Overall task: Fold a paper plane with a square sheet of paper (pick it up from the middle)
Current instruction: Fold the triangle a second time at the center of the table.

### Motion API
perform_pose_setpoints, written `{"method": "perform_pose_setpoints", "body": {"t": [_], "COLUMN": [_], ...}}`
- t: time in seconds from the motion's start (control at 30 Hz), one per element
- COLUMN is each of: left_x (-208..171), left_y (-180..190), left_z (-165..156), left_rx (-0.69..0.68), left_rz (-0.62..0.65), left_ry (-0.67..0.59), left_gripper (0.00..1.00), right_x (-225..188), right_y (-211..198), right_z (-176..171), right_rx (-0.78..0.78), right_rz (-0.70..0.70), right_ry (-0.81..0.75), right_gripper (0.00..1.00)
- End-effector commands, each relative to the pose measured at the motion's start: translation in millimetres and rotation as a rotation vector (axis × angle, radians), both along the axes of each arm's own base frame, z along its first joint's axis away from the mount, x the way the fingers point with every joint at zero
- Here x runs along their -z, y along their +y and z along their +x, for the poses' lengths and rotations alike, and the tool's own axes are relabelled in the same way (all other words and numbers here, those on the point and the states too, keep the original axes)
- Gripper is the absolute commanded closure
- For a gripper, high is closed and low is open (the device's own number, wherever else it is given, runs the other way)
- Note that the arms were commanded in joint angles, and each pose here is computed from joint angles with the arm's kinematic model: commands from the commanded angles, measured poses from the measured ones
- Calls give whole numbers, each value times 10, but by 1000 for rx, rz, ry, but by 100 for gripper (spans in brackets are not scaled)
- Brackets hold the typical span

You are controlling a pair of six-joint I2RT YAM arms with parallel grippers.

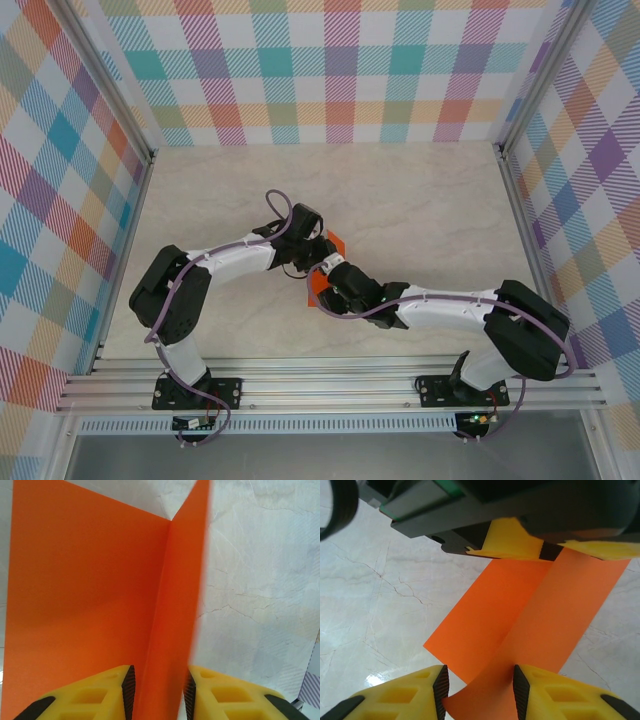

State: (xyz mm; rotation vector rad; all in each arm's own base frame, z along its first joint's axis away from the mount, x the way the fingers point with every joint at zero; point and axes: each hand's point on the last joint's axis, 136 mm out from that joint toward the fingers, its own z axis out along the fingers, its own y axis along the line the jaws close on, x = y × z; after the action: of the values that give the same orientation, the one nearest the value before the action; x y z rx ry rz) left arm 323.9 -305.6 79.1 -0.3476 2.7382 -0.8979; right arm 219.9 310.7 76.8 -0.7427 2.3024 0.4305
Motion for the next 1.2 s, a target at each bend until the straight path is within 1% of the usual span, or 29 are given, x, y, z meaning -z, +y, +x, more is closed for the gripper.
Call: {"method": "perform_pose_setpoints", "body": {"t": [0.0, 0.13, 0.2, 0.43, 0.53, 0.6, 0.77, 0.83, 0.97, 1.07, 1.17], "left_x": [2, 0, 6, 14, 5, 7, -12, 26, 12, 12, -21], "left_y": [40, 37, 42, 51, 45, 55, 67, 120, 139, 176, 216], "left_z": [16, 21, 17, 22, 22, 20, 33, -12, -14, -22, -19], "left_rx": [3, 2, 3, 0, 4, 1, 1, -4, -6, -13, -24], "left_rz": [13, 14, 17, 25, 23, 27, 34, 60, 67, 81, 92], "left_ry": [15, 15, 16, 17, 17, 17, 5, 26, 23, 20, 6], "left_gripper": [68, 68, 68, 71, 72, 72, 72, 72, 72, 72, 72], "right_x": [-106, -105, -94, -160, -142, -143, -178, -178, -192, -207, -181], "right_y": [27, 24, 16, 6, -35, -40, -9, 7, 40, 79, 145], "right_z": [10, -3, -12, -17, 2, 1, -35, -53, -75, -92, -122], "right_rx": [13, 13, 14, 21, 39, 42, 28, 16, 1, -15, -46], "right_rz": [1, -16, -26, -9, -30, -29, -18, -20, -12, -2, -3], "right_ry": [2, 20, 28, 25, 21, 26, 48, 58, 70, 80, 117], "right_gripper": [62, 62, 61, 60, 64, 69, 71, 74, 78, 82, 90]}}
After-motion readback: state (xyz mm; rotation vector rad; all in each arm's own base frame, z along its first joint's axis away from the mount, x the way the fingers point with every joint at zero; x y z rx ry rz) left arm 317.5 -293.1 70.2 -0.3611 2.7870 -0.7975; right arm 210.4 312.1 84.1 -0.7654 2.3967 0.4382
